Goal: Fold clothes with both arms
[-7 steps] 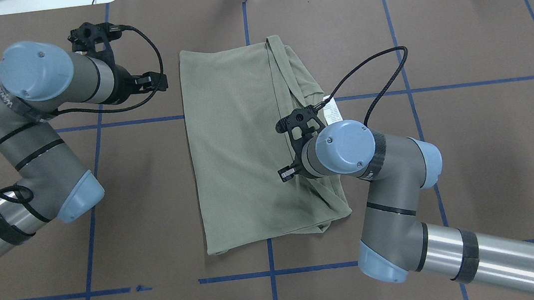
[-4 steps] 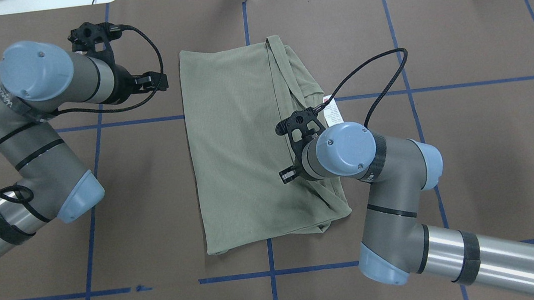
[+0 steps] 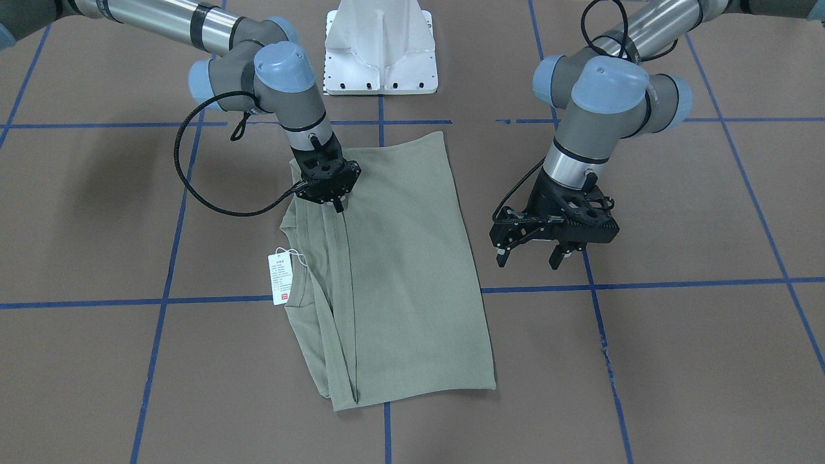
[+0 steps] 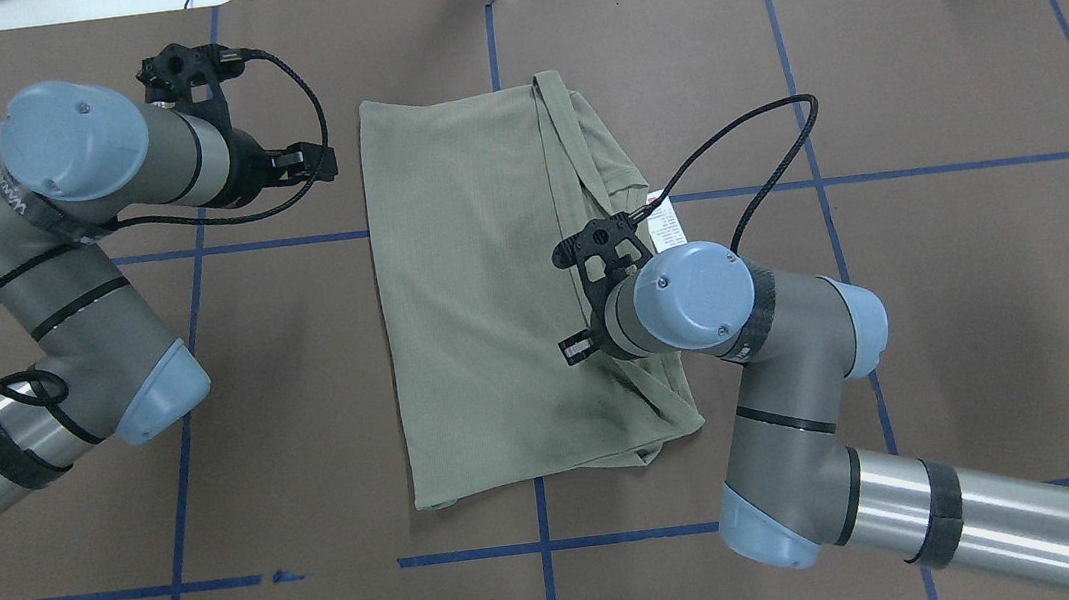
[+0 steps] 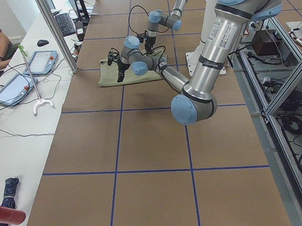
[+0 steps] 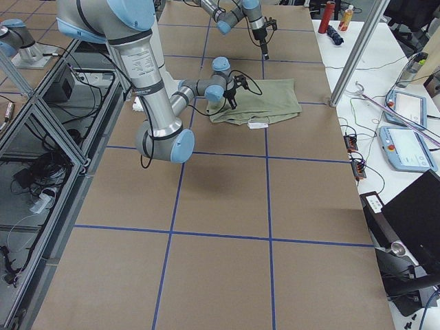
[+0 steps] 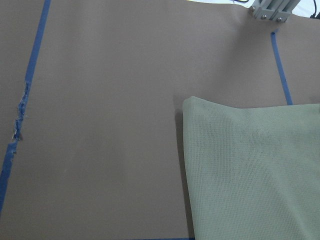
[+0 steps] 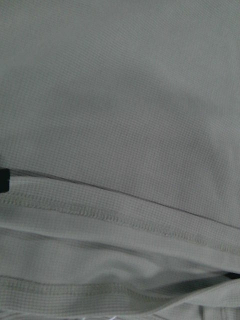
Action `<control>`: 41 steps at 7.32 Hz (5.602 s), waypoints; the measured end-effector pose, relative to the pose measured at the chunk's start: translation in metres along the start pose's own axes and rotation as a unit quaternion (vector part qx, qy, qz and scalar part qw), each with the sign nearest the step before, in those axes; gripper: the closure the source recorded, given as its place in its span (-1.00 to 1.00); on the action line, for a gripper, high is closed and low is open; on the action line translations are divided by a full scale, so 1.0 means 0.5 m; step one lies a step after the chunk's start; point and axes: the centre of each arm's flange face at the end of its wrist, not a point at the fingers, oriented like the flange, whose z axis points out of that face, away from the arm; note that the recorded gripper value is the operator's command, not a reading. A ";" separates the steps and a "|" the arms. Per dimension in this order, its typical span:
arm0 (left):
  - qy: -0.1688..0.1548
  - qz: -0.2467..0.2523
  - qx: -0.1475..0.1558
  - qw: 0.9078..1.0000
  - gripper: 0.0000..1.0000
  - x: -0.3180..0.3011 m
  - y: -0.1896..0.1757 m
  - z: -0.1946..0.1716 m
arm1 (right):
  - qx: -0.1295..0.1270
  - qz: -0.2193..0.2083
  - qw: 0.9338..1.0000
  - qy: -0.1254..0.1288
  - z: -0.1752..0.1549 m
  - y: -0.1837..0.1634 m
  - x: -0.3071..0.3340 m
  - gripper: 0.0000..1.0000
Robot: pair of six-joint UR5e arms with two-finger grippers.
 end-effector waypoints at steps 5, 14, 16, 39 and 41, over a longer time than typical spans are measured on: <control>0.004 -0.014 -0.002 1.000 -1.00 0.013 0.004 0.000 | -0.029 0.010 0.999 0.010 -0.015 0.073 0.117 1.00; 0.014 -0.007 0.004 1.000 -1.00 0.021 0.004 -0.017 | 0.015 0.043 0.999 0.017 -0.049 -0.100 0.136 -1.00; 0.032 -0.003 0.015 0.999 -1.00 0.029 -0.001 -0.044 | 0.017 0.055 0.997 0.050 0.014 -0.204 0.146 -1.00; 0.023 -0.293 -0.167 0.941 -0.98 0.183 0.475 -0.050 | -0.085 0.151 0.985 -0.020 -0.187 -0.154 0.230 -1.00; -0.022 -0.303 -0.176 0.936 -0.89 0.211 0.576 -0.039 | -0.086 0.162 0.983 -0.023 -0.203 -0.136 0.226 -1.00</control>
